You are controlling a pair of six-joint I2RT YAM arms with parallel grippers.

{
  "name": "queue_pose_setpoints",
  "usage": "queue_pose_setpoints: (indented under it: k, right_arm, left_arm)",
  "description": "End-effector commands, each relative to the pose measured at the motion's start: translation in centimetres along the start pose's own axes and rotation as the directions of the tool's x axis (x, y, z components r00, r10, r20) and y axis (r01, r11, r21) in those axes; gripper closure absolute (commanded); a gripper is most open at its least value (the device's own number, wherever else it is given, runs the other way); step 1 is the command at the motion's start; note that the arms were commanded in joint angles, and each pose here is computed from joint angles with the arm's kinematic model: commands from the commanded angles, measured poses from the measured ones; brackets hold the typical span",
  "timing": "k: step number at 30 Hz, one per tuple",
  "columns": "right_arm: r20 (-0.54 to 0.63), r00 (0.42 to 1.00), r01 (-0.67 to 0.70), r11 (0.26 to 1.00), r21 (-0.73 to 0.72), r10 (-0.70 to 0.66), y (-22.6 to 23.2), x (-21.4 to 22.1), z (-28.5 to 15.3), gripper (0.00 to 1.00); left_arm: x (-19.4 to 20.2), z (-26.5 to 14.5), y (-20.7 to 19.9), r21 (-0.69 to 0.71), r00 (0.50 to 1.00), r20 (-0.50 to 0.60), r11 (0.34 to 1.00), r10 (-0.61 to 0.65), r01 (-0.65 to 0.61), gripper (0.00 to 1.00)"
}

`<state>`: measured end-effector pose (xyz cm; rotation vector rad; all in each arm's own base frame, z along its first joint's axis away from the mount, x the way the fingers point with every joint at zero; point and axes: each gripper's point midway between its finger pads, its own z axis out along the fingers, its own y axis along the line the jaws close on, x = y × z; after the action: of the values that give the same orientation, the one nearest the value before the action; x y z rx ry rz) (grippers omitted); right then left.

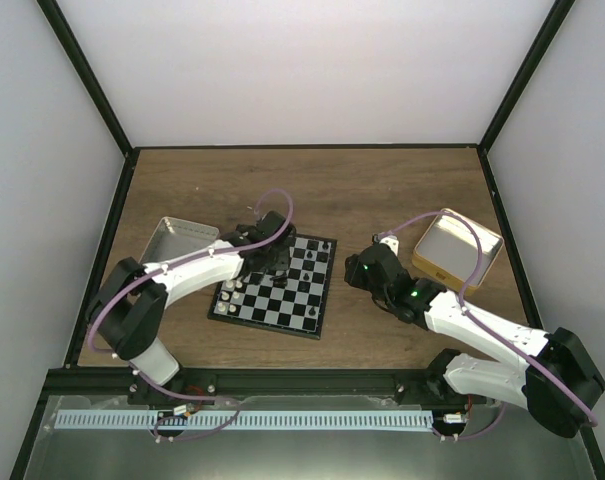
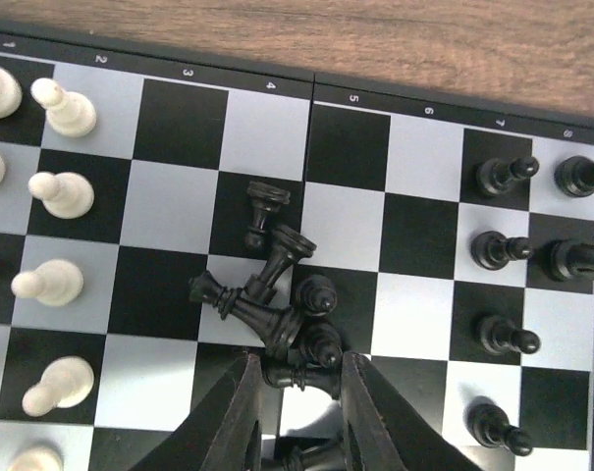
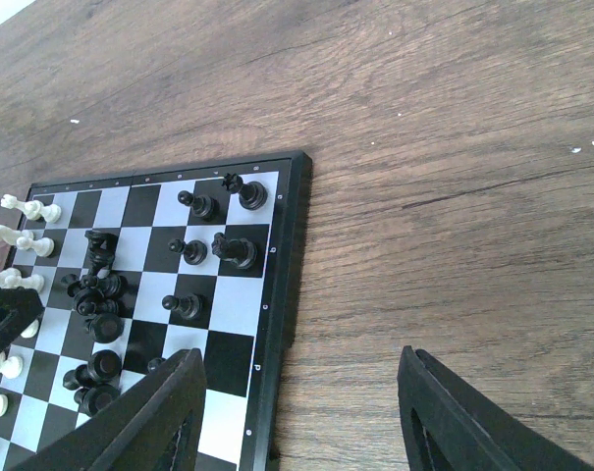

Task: Set up the chess pieces on the board
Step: Pick up the chess piece from the chessboard.

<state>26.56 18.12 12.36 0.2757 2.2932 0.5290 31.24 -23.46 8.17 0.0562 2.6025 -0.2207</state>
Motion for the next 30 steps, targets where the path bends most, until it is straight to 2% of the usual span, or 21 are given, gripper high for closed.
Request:
queue_pose_setpoints:
  k: [1, 10, 30]
  right_arm:
    - [0.022, 1.000, -0.018, 1.000, 0.012, 0.018, -0.3, -0.4, 0.1, 0.45]
    - [0.015, 1.000, -0.014, 1.000, 0.011, 0.014, -0.3, -0.3, 0.2, 0.45]
    - [0.017, 1.000, -0.012, 1.000, 0.008, 0.011, -0.2, -0.4, 0.2, 0.45]
  left_arm:
    - [-0.6, 1.1, -0.7, 0.026, 1.000, -0.006, 1.000, 0.014, -0.014, 0.76]
    - [0.0, 2.5, -1.6, 0.057, 0.998, -0.044, 0.998, 0.044, -0.041, 0.82]
    - [0.3, 3.9, -1.2, 0.013, 0.996, -0.064, 0.998, 0.067, -0.066, 0.81]
